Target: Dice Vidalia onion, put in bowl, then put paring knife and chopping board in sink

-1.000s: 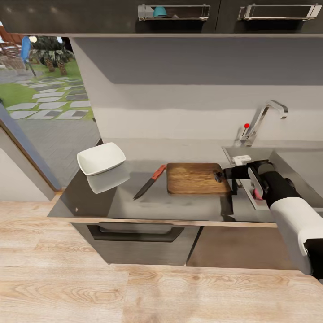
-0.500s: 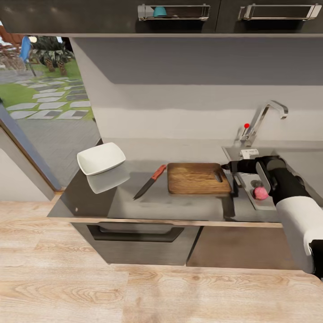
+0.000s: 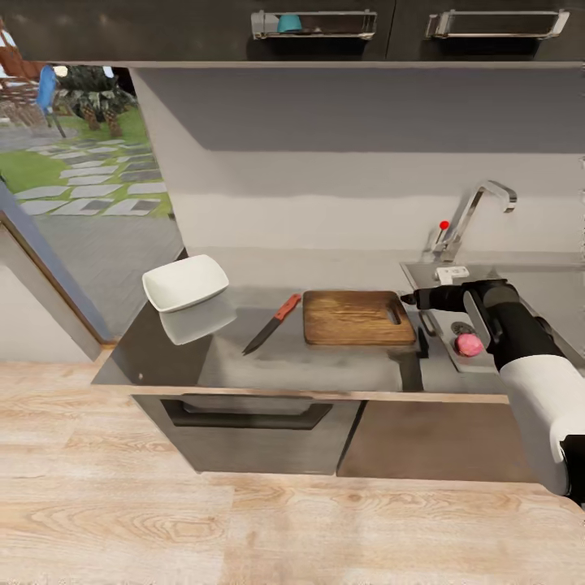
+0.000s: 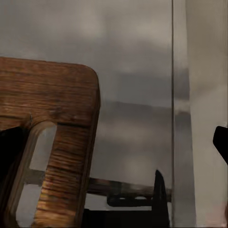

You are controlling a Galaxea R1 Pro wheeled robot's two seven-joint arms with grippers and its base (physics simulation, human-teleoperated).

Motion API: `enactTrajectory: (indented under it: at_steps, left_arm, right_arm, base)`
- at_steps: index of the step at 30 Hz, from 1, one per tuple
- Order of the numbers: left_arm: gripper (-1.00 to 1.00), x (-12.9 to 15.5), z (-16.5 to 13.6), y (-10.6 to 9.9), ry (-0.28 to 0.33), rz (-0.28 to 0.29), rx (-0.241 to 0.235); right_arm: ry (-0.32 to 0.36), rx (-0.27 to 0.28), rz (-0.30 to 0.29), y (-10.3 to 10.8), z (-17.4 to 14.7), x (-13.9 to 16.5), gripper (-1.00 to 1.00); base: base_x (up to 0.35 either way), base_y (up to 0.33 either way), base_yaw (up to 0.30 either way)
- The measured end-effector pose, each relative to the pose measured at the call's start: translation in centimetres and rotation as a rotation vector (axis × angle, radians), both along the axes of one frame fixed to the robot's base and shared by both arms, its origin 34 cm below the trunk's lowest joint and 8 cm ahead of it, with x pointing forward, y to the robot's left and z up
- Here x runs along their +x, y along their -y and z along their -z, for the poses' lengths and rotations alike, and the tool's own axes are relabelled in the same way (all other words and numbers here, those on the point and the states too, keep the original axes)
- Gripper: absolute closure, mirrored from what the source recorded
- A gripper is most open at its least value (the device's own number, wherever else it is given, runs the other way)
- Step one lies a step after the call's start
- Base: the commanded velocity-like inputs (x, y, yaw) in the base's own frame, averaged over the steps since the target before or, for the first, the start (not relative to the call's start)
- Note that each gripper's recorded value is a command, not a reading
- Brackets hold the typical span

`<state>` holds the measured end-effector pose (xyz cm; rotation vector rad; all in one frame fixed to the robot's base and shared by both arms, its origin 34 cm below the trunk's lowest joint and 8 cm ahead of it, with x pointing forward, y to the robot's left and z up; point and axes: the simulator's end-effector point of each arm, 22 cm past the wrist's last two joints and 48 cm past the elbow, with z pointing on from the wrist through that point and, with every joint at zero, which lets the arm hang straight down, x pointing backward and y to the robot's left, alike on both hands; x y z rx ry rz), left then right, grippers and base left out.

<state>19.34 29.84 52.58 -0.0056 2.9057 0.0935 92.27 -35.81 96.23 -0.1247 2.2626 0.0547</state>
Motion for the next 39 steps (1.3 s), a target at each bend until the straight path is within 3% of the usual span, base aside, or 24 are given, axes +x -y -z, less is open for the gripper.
enactTrajectory:
  at_steps: [39]
  left_arm:
    - [-1.0, 0.0, 0.01, 0.0, 0.0, 0.001, 0.0]
  right_arm:
    - [-0.001, -0.007, 0.0, -0.05, 0.03, 0.05, -1.0]
  base:
    - [-0.331, 0.0, 0.0]
